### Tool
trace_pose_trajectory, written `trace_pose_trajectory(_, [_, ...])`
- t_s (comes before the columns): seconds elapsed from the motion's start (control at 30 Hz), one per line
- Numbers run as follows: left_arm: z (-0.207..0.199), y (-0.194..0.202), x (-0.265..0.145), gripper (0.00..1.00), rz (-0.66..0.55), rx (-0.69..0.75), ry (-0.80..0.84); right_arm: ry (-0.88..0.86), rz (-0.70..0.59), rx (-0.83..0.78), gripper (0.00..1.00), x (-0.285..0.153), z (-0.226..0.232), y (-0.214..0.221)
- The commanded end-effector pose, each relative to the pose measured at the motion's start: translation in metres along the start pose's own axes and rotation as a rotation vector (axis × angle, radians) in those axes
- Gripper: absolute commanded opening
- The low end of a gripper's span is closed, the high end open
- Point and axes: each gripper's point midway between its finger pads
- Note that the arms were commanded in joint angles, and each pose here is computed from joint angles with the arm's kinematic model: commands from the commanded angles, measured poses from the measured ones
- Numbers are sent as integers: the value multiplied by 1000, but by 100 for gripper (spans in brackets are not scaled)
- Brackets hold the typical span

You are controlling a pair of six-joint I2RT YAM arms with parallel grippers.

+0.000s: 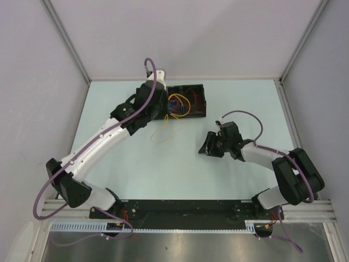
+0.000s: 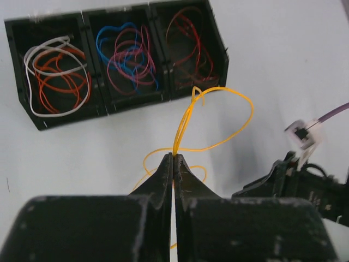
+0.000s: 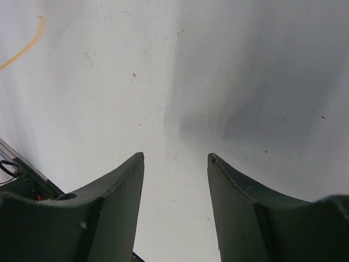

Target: Untangle the cables

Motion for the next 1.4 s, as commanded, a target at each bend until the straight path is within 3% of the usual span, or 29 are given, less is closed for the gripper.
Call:
trace_pose_trajectory(0.0, [1, -45, -4, 0, -88, 12, -34, -26, -29, -20, 55, -2, 5, -7])
trace_pose_trajectory(0.4, [6, -143, 14, 0, -254, -112, -55, -27, -29, -20, 55, -2, 5, -7])
trace_pose_trajectory(0.67, [26, -167, 53, 0, -315, -251, -67, -29, -29, -22, 55, -2, 5, -7])
trace_pose_trajectory(0.87, [39, -173, 112, 0, -353, -396, 35, -29, -27, -21, 55, -2, 5, -6])
trace_pose_trajectory(1.13, [54, -132, 190, 0, -275, -487, 57, -30, -27, -20, 55, -2, 5, -6])
trace_pose_trajectory(1.37, [82, -78, 222, 0, -211, -524, -44, -31, -26, -21, 55, -1, 5, -7])
Point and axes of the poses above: each gripper's point midway between its finger pads, its own x axis out along the fingers, its own z axis along the line the jaws close on, y = z × x, and after that the axes turned 1 degree about x, right-handed
